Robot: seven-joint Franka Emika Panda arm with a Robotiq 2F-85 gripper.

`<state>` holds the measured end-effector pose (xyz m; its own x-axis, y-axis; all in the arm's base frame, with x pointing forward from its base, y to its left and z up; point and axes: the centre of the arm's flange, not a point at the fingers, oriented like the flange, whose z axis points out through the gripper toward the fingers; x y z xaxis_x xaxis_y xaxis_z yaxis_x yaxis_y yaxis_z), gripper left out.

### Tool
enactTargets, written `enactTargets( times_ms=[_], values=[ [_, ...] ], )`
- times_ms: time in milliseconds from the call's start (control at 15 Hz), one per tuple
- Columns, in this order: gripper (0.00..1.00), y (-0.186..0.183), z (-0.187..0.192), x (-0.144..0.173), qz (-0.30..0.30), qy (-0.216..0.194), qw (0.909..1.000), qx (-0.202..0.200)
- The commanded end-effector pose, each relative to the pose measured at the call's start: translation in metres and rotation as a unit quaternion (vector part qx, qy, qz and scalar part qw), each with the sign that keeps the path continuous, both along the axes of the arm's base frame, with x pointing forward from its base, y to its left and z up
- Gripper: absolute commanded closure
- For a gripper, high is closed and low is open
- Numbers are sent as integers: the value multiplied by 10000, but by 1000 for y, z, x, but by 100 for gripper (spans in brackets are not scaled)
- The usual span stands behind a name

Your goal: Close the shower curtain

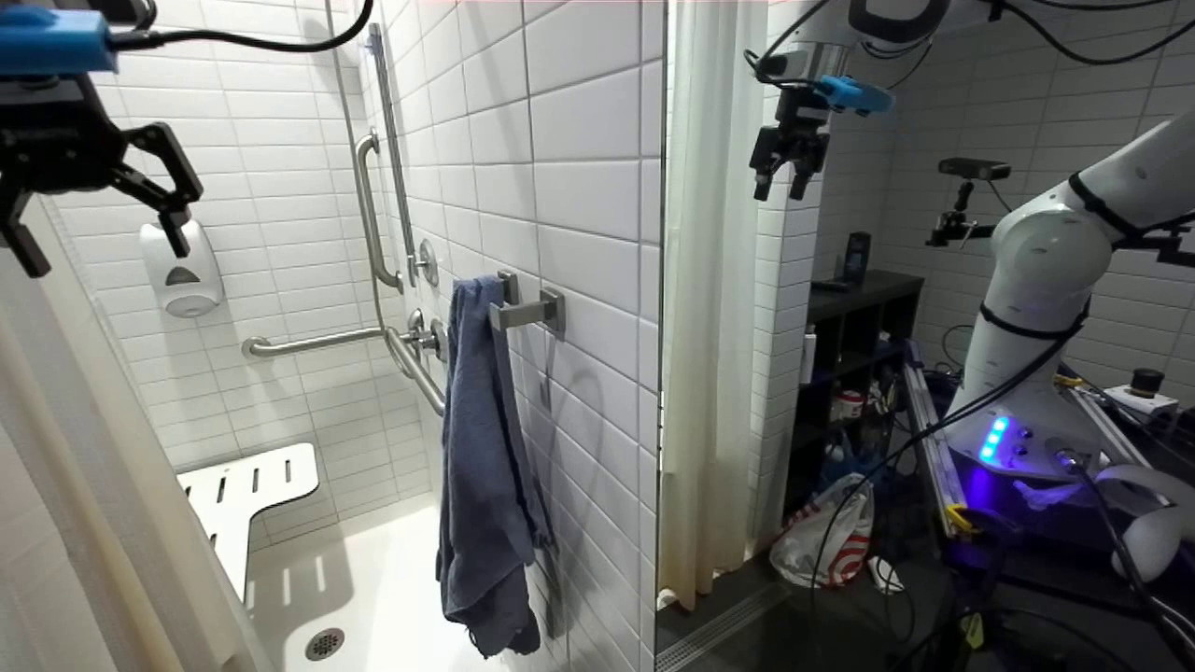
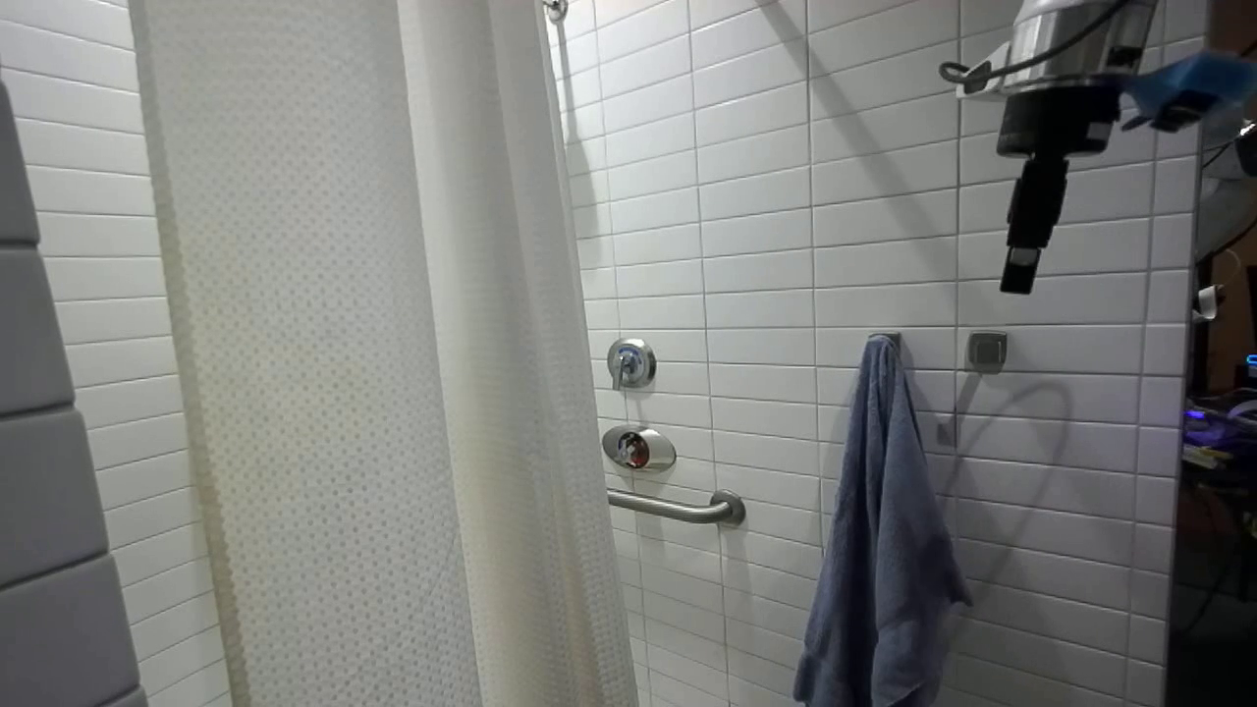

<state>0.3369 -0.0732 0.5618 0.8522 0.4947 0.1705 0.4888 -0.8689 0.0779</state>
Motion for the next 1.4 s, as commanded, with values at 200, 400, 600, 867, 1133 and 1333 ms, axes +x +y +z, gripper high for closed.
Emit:
enactTargets(
  times_ms=[200,400,600,867,1133,1333],
  values=[
    [0,40,41,97,1845,-94,9828,67],
    [0,52,31,84,1920,-123,9813,48],
    [0,61,32,100,2172,-38,9761,-22],
    [0,60,34,101,2198,-31,9755,-30],
    [0,54,44,121,2483,-284,9683,28],
    [0,60,51,139,3016,-358,9527,52]
  ],
)
